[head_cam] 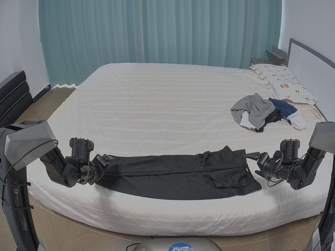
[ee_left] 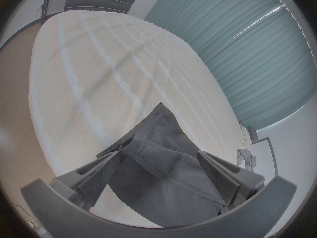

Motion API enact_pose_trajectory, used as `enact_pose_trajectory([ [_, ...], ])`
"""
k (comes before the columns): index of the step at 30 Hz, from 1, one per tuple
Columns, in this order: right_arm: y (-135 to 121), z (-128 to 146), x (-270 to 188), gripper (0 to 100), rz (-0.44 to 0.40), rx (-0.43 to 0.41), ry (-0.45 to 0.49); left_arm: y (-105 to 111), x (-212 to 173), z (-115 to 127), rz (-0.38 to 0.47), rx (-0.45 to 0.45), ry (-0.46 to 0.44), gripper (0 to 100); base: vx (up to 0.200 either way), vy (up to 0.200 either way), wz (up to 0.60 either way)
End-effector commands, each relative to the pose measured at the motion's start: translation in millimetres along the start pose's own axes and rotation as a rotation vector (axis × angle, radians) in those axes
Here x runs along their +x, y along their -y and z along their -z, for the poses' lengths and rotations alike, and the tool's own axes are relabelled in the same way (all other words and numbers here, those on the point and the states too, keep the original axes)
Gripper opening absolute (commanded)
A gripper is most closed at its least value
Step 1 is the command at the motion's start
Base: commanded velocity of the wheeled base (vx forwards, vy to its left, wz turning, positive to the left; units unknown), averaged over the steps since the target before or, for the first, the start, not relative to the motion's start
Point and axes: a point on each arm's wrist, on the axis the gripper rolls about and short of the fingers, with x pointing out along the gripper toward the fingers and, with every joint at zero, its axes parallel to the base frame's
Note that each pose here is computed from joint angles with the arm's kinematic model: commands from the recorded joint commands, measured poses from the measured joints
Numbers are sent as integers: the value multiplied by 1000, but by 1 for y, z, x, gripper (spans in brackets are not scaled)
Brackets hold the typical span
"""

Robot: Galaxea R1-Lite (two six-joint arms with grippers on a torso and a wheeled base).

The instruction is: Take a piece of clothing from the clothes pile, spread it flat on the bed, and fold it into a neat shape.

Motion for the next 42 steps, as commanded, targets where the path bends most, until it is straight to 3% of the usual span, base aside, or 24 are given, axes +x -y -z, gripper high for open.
enact_pose_trajectory([
  [1, -10, 1, -4, 100, -23, -14, 6, 3, 9, -3, -14, -1, 20, 0, 0, 0, 0],
  [9, -28, 17, 0, 100, -9, -19, 17, 5, 10, -6, -28, -10, 62, 0, 0, 0, 0],
  [15, -45, 37, 27, 100, -8, 3, 30, 15, -1, -15, 18, -36, 99, 0, 0, 0, 0],
  [19, -36, 38, 58, 100, 47, 9, 63, 23, -4, -21, 82, -107, 137, 0, 0, 0, 0],
  [24, -36, 32, 78, 100, 117, 20, 73, 25, -6, -26, 109, -122, 162, 0, 0, 0, 0],
  [29, -39, 32, 85, 100, 133, 38, 68, 27, -9, -30, 136, -169, 179, 0, 0, 0, 0],
  [42, -38, 42, 97, 100, 152, 24, 72, 25, -9, -31, 135, -173, 183, 0, 0, 0, 0],
])
